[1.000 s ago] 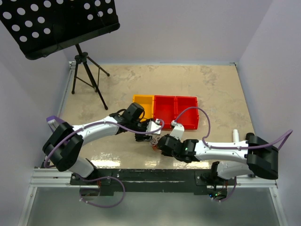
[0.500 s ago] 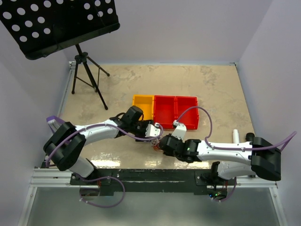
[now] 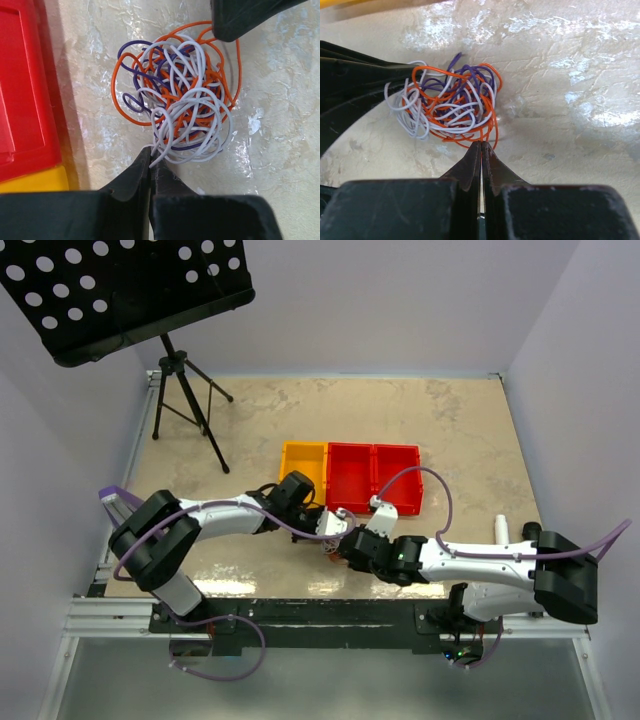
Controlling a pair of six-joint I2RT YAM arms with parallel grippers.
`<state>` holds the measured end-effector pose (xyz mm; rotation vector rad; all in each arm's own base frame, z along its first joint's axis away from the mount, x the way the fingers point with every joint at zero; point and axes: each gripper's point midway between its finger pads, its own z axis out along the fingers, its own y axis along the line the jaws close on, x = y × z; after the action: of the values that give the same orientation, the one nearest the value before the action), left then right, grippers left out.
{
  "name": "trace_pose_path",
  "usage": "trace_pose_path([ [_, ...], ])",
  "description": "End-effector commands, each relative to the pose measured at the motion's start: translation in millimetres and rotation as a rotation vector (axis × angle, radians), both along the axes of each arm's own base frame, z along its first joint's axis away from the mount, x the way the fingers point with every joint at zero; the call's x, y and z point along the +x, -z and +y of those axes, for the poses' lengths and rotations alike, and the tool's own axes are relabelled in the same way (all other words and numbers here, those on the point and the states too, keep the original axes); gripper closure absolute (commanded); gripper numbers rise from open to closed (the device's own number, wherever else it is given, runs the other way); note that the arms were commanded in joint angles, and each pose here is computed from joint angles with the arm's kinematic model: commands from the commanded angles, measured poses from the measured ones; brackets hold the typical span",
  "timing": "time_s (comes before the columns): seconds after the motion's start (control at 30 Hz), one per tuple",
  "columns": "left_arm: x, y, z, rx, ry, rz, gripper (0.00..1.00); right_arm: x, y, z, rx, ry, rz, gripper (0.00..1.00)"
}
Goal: Untangle the cables
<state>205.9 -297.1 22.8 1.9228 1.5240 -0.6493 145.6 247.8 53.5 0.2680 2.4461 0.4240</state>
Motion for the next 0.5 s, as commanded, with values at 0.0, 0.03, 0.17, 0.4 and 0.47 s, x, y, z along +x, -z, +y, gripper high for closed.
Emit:
trace_pose_path([
  [0.0, 13.0, -32.5, -9.4, -0.057, -0.043, -0.054, 1.0, 7.9, -19.1, -3.8, 0.028, 0.063, -0.037, 1.0],
  [0.03, 15.8, -40.3, -8.2, -0.062, -0.062, -0.07, 1.0, 8.8, -22.5, -5.6, 0.033, 0.071, -0.045, 1.0],
  [0.17, 28.9, -75.3, 1.2, -0.071, -0.181, -0.063, 1.0, 12.1, -34.4, -10.4, 0.052, 0.1, -0.066, 1.0],
  [0.4, 22.7, -133.9, 28.3, -0.109, -0.287, -0.003, 1.0, 21.6, -54.0, -18.4, 0.046, 0.144, -0.123, 1.0],
  [0.47, 19.6, -145.4, 38.8, -0.11, -0.319, -0.007, 1.0, 26.8, -65.5, -23.2, 0.038, 0.167, -0.153, 1.0],
])
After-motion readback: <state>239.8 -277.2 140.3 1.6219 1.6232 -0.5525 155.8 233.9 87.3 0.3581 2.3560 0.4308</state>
